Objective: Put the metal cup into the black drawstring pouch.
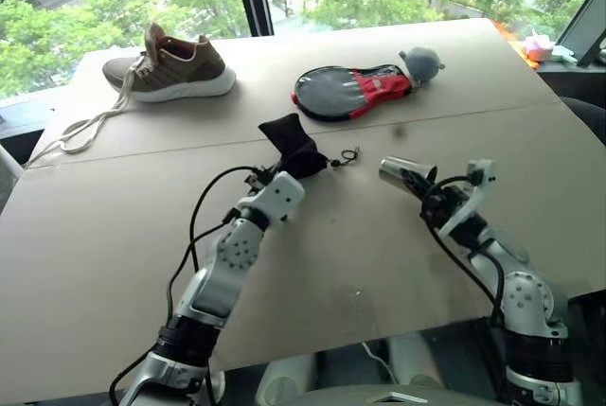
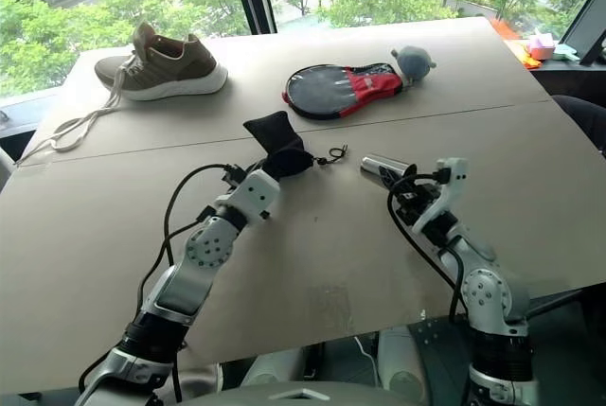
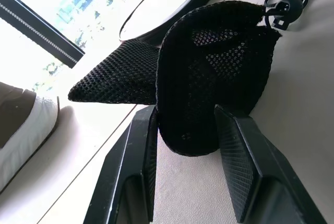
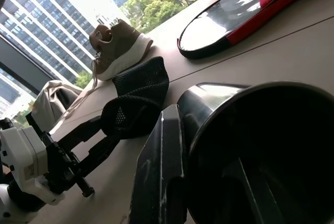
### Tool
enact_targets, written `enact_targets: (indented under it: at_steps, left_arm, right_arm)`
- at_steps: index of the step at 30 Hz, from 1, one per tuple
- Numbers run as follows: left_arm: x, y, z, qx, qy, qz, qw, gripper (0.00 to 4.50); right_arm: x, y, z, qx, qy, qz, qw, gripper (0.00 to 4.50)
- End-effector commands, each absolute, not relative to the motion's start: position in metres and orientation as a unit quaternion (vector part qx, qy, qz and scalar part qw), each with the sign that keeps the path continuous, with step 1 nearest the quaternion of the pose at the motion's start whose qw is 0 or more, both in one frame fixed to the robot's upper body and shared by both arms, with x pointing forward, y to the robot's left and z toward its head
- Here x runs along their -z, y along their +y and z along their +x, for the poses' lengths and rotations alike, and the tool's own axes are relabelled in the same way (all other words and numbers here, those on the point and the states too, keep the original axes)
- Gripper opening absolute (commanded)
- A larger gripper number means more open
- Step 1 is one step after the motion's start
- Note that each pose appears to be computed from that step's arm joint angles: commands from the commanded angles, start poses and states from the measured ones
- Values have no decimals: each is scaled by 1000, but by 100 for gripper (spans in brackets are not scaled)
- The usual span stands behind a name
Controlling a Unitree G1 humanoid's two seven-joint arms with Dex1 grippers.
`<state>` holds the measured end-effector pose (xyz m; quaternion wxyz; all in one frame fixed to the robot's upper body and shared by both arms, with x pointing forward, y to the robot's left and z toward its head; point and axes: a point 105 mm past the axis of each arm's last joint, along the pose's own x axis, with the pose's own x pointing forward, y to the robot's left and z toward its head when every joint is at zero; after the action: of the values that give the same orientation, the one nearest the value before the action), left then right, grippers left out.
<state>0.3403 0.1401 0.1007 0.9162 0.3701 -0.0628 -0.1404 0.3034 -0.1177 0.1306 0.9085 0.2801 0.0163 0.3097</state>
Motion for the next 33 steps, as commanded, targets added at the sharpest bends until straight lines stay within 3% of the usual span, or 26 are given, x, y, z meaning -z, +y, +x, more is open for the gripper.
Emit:
enact_targets:
  at_steps: [1,8,15,18,20,26,33]
  left_arm:
    - [-109,144,346,115,-74,317,938,171]
    - [-113,144,349,117,-76,221,965,171]
    - [-123,148,348,116,-94,204,967,171]
    - [-121,151,348,117,-86,198,969,106]
    - [-121,151,349,119,-86,195,970,11]
    - [-131,149,353,130,-94,157,974,4]
    - [-168,132,354,197,-92,-34,976,4]
  right_arm:
    - [-147,-118,299,-319,-12,275,907,0]
    - [-146,-118,299,-315,-12,275,908,0]
    - [-146,-117,299,-316,-11,275,908,0]
    - [-145,-117,300,-315,-11,274,908,0]
    - [-146,-116,300,-316,-12,273,909,0]
    - [-153,-105,299,-342,-17,225,912,0]
    - [-162,-60,290,-439,-33,90,893,0]
